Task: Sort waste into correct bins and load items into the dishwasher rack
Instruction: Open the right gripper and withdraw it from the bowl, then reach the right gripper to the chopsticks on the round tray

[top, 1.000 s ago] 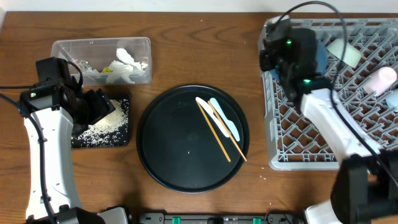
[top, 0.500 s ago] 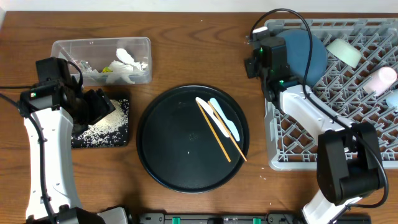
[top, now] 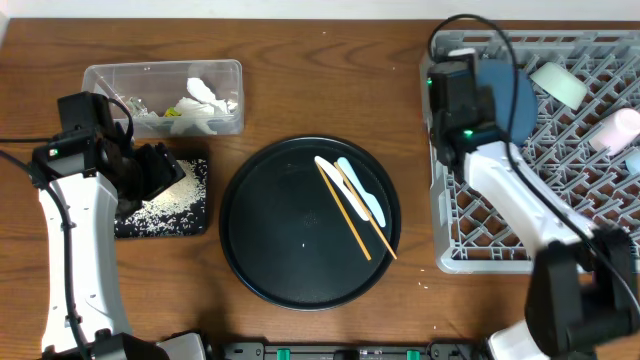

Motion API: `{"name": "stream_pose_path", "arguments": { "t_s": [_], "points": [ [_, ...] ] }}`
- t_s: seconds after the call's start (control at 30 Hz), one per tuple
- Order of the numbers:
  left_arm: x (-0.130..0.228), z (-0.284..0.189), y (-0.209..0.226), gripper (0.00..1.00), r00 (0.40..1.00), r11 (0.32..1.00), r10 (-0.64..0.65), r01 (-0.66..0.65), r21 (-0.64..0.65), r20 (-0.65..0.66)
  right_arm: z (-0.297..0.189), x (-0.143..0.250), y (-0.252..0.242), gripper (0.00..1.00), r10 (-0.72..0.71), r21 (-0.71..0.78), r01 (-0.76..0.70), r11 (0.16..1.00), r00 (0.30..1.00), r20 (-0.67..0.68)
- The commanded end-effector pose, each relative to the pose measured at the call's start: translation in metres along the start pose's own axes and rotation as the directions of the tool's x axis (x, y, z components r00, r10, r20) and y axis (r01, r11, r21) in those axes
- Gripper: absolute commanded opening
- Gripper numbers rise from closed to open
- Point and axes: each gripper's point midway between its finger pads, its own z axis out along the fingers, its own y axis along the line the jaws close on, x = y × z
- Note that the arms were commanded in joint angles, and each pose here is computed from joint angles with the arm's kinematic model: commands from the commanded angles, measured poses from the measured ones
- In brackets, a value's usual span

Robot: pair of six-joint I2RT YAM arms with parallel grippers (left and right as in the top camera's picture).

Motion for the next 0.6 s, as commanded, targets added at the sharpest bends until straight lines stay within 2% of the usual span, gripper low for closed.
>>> {"name": "stream_pose_path", "arguments": {
  "t_s": [0.0, 0.13, 0.23, 0.33, 0.4, 0.47, 0.53, 0.57],
  "points": [
    [0.000, 0.000, 0.001, 0.81, 1.000, 1.000, -0.007, 0.007, -0.003, -0.001, -0.025, -0.024, -0.035, 0.01, 0.109, 0.083, -0.115, 0.990, 0.991, 0.074],
    [0.000, 0.000, 0.001, 0.81, 1.000, 1.000, -0.007, 0.007, -0.003, -0.001, -0.044, -0.035, -0.039, 0.01, 0.133, 0.016, -0.135, 0.991, 0.986, 0.102],
    [0.000, 0.000, 0.001, 0.81, 1.000, 1.000, -0.008, 0.008, -0.004, -0.001, -0.056, -0.030, -0.034, 0.01, 0.118, -0.069, -0.113, 0.991, 0.990, 0.076],
    [0.000, 0.000, 0.001, 0.81, 1.000, 1.000, -0.007, 0.007, -0.004, -0.001, -0.068, -0.016, -0.033, 0.06, 0.140, -0.120, -0.137, 0.983, 0.990, 0.015],
    [0.000, 0.000, 0.001, 0.81, 1.000, 1.000, -0.008, 0.008, -0.004, -0.002, -0.080, -0.008, -0.021, 0.15, 0.121, -0.223, -0.124, 0.967, 0.992, -0.026],
    [0.000, 0.000, 0.001, 0.81, 1.000, 1.000, -0.008, 0.008, -0.004, -0.002, -0.099, -0.001, 0.005, 0.25, 0.093, -0.406, -0.110, 0.907, 0.994, -0.061],
    [0.000, 0.000, 0.001, 0.81, 1.000, 1.000, -0.008, 0.008, -0.004, -0.001, -0.130, 0.005, 0.038, 0.38, 0.026, -0.632, -0.062, 0.773, 0.997, -0.066],
    [0.000, 0.000, 0.001, 0.81, 1.000, 1.000, -0.007, 0.007, -0.004, -0.001, -0.149, 0.008, 0.053, 0.47, -0.007, -0.733, -0.039, 0.679, 0.998, -0.060]
  ]
}}
